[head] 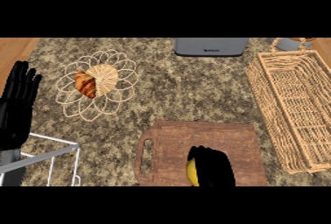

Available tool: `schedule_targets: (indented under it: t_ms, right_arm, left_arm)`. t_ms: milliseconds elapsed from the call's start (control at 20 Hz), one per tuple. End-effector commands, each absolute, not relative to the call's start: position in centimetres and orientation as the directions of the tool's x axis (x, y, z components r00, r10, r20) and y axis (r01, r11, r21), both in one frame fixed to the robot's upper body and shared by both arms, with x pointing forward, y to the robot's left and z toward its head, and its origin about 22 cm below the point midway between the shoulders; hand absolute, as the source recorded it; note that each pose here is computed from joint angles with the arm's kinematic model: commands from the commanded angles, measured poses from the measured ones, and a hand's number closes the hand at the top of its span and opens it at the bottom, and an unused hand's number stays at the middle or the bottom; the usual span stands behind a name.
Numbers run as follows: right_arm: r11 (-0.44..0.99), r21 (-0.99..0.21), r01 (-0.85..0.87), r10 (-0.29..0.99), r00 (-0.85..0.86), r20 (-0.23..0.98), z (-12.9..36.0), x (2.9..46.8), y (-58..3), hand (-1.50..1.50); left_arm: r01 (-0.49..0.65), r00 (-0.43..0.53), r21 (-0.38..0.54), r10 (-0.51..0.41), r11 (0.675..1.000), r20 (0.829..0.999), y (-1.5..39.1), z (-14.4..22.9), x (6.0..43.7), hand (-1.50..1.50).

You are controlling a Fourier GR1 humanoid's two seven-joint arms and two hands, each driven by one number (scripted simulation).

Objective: Pick the lemon from the cutting board and place it in the basket

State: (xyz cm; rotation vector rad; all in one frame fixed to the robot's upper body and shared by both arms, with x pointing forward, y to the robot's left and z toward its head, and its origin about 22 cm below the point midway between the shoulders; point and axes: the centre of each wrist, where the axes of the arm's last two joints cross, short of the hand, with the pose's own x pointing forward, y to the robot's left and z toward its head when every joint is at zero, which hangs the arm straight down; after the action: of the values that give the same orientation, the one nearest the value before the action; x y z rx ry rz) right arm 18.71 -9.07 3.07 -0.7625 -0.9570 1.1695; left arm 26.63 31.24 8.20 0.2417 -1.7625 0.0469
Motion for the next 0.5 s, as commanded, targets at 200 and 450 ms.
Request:
schedule_targets:
  t_ms: [200,450]
  right_arm:
    - [0.158,-0.908,-0.389,0.987,0.04,0.154,3.2,19.9,-9.3,1.5]
    - [0.34,-0.911,-0.233,0.838,0.514,0.181,3.0,26.2,-12.6,1.5]
  left_arm:
    - [-0.082,-0.118,0.016,-0.026,0.996,0.993,25.2,5.1,25.5,0.0]
    - [-0.104,-0.134,0.018,-0.032,0.994,0.991,28.1,6.1,26.2,0.0]
